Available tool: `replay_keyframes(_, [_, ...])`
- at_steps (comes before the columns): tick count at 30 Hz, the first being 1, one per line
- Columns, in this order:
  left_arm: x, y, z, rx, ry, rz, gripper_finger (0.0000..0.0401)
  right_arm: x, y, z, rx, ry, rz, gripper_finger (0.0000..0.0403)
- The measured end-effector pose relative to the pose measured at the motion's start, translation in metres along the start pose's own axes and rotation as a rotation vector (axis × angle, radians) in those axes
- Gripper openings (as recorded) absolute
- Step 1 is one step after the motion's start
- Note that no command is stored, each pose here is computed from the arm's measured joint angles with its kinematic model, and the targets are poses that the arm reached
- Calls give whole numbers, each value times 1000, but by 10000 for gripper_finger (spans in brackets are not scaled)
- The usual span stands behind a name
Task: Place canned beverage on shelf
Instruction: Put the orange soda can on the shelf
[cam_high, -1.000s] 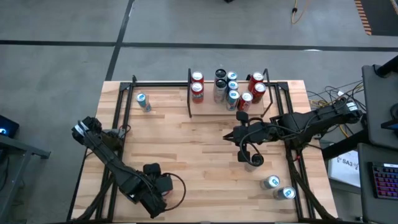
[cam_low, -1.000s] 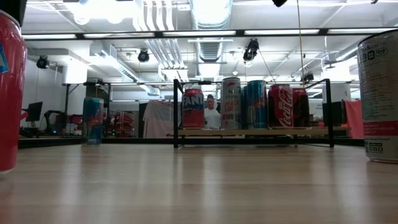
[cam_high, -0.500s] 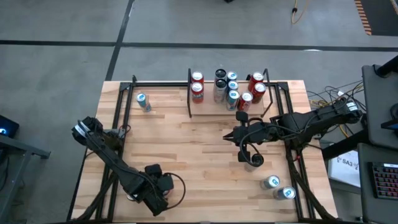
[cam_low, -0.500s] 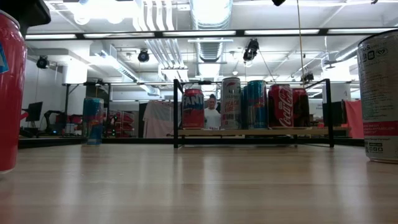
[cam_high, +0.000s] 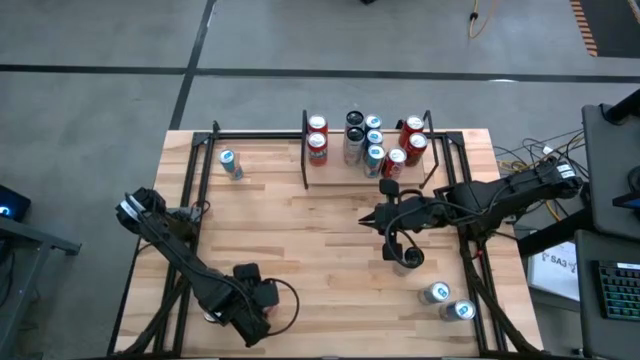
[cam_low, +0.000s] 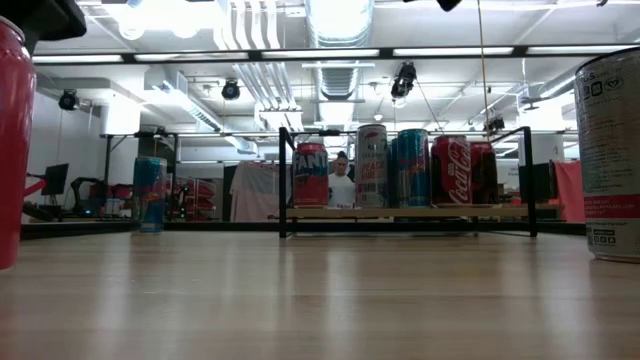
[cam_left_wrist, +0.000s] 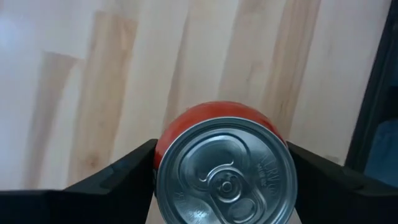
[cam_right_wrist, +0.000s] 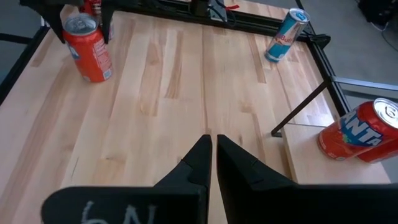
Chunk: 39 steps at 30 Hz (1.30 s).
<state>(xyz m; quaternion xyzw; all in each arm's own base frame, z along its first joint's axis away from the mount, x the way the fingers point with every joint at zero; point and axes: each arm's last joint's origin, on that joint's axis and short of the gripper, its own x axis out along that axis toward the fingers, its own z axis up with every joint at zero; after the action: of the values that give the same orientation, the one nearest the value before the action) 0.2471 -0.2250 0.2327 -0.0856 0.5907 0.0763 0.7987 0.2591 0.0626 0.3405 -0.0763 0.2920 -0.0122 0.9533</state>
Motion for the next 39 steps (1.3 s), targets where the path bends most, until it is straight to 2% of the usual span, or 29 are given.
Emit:
replay_keyframes(6, [-18, 8, 16, 92, -1, 61, 281, 1, 0, -2, -16, 8, 1, 13])
replay_keyframes(13, [-36, 30, 52, 250, -39, 126, 281, -1, 0, -3, -40, 7, 3, 13])
replay_keyframes(18, [-42, 59, 86, 368, -50, 147, 281, -3, -1, -3, -69, 7, 5, 13])
replay_keyframes(25, [-46, 112, 132, 508, -77, 196, 281, -13, -4, -6, -75, 23, 5, 13])
replay_keyframes(30, [-49, 154, 161, 527, -131, 236, 281, -22, -6, -6, -59, 15, 5, 13])
replay_keyframes(39, [-44, 223, 195, 433, -232, 215, 281, -28, -8, -7, -43, 8, 4, 13])
